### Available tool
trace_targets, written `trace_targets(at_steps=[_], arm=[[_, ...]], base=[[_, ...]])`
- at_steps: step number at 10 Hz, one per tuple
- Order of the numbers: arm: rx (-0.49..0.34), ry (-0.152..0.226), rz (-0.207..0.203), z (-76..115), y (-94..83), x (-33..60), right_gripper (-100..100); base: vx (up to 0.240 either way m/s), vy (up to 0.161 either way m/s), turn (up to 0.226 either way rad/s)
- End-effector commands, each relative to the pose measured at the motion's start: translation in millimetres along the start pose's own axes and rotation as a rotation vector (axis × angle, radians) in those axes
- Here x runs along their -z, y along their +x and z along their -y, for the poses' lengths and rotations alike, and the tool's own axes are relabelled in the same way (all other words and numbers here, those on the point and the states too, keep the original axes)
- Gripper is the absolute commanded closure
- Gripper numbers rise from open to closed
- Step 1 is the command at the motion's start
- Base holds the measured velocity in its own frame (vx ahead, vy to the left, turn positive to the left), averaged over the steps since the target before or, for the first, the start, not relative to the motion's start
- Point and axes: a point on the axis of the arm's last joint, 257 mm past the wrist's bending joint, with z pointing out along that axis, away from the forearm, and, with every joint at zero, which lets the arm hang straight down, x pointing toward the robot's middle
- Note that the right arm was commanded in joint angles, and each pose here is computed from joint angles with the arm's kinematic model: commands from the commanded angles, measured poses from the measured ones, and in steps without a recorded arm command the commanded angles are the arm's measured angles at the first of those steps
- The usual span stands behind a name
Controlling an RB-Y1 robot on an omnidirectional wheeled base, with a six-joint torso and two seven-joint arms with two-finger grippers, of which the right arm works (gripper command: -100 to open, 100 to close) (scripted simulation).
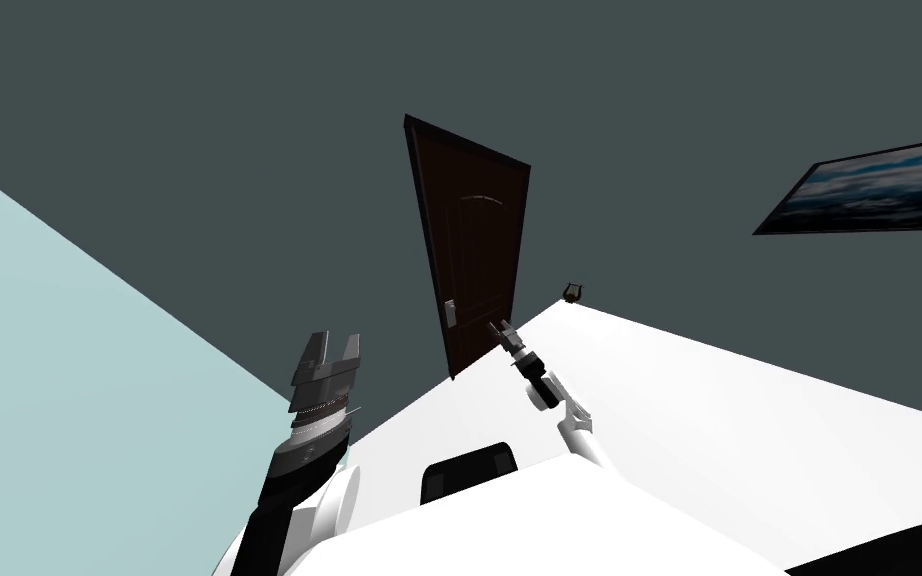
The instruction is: Pull the door open
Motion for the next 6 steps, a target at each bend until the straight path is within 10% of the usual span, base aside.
trace_targets(at_steps=[1, 6], arm=[[0.038, 0.002, -0.033, 5.6, 12.3, -1.7, -100], [0.137, 0.002, -0.127, 17.5, 50.6, -4.5, -100]], base=[[0.105, 0.053, -0.017], [0.096, 0.058, -0.018]])
